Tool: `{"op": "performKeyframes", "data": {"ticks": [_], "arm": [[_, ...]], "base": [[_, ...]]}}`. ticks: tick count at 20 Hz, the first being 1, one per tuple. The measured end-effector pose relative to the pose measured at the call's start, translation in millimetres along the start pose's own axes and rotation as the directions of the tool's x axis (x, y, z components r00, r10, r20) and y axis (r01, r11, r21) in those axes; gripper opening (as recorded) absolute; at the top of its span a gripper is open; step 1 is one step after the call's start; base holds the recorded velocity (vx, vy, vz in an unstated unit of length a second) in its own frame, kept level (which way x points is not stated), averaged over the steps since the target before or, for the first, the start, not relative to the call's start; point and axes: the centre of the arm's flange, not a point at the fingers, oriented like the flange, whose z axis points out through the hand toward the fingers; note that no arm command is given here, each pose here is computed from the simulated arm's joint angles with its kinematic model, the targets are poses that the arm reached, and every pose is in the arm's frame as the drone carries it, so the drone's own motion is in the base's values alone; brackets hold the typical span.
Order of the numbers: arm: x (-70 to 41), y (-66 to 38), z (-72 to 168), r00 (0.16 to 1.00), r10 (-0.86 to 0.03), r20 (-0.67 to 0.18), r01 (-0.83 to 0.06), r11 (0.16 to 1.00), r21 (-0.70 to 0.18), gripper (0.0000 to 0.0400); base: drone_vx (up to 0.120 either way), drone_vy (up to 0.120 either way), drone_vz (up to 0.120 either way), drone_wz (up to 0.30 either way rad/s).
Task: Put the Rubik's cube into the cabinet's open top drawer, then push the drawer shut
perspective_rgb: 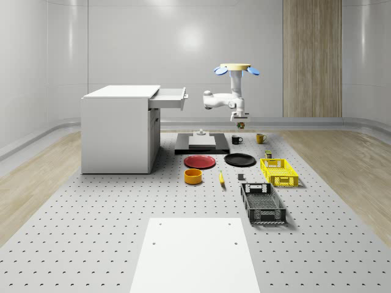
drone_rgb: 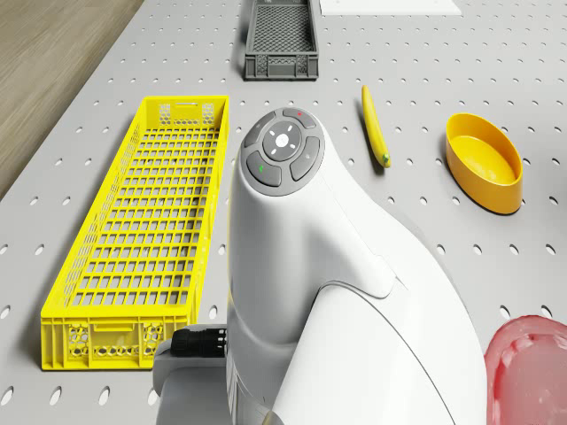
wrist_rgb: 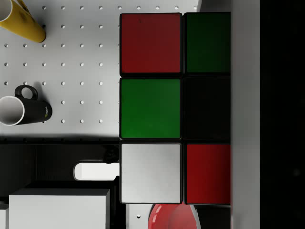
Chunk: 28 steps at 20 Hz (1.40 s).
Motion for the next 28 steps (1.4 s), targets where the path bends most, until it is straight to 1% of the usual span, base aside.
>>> {"op": "performKeyframes", "data": {"ticks": [6, 14, 16, 20, 28], "arm": [[0.0, 0.0, 0.0, 1.000, 0.000, 0.000, 0.000, 1.000, 0.000, 0.0325], [0.0, 0.0, 0.0, 1.000, 0.000, 0.000, 0.000, 1.000, 0.000, 0.0325], [0.0, 0.0, 0.0, 1.000, 0.000, 0.000, 0.000, 1.000, 0.000, 0.0325], [0.0, 0.0, 0.0, 1.000, 0.000, 0.000, 0.000, 1.000, 0.000, 0.0325], [0.0, 0.0, 0.0, 1.000, 0.000, 0.000, 0.000, 1.000, 0.000, 0.0325]], "base": [[0.000, -0.120, 0.113, 0.000], [0.000, -0.120, 0.000, 0.000], [0.000, 0.000, 0.000, 0.000], [0.000, 0.000, 0.120, 0.000], [0.000, -0.115, 0.120, 0.000]]}}
